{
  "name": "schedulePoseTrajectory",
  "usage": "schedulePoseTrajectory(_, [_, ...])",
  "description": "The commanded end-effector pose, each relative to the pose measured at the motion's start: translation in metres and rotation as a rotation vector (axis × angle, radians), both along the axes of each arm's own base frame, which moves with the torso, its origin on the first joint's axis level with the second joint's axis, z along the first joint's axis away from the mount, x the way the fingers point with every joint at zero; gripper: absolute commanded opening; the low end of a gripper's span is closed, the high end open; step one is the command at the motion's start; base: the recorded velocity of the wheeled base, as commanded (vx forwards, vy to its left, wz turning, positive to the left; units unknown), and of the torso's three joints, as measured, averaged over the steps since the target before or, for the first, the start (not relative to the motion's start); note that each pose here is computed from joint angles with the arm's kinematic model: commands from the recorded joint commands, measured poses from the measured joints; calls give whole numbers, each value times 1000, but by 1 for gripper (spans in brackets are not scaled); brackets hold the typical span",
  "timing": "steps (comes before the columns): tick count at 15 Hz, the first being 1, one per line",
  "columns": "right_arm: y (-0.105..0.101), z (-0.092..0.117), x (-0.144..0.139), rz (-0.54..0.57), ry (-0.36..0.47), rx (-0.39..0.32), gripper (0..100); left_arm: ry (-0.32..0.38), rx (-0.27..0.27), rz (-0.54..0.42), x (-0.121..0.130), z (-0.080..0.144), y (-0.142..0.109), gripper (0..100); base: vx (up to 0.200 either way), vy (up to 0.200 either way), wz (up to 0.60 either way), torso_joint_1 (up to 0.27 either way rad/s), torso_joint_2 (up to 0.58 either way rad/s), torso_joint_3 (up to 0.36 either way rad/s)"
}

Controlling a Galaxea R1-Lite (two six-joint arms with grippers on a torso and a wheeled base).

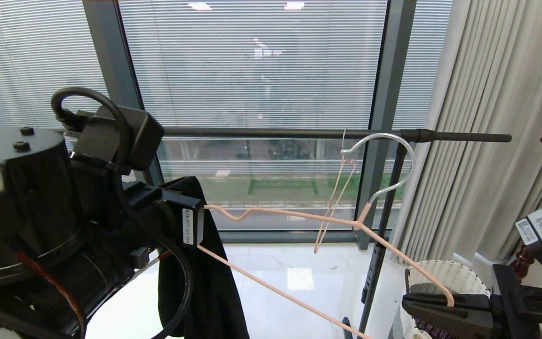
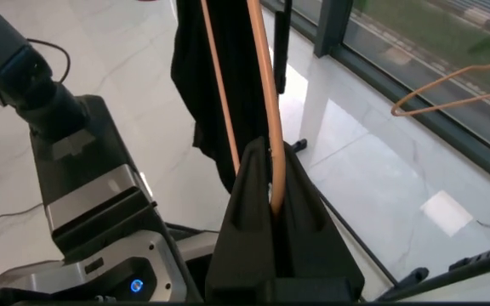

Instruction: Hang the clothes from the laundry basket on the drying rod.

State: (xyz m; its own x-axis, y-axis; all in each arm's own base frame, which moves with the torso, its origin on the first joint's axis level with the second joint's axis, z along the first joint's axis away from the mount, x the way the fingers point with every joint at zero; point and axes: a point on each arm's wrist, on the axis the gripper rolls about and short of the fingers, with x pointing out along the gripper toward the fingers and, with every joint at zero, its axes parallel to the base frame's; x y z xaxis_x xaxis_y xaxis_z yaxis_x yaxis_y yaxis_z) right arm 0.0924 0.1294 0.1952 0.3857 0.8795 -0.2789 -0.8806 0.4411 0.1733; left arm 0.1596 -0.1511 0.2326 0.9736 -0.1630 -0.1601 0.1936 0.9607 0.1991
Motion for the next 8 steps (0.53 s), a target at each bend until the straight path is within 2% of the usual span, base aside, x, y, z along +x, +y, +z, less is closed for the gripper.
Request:
schedulePoseTrajectory(1, [6, -1, 1, 18, 10, -13, 0, -2, 0, -4, -1, 1, -1, 0, 0, 0, 0, 0, 0, 0])
schedulePoseTrajectory(5, [15, -8, 8, 8, 42, -29, 0, -11, -4, -17, -6, 3, -5, 0, 0, 0, 0, 0, 0, 0])
schedulePoseTrajectory(8, [16, -7, 11, -98, 63, -6, 0, -32, -18, 37, -5, 9, -5, 0, 0, 0, 0, 0, 0, 0])
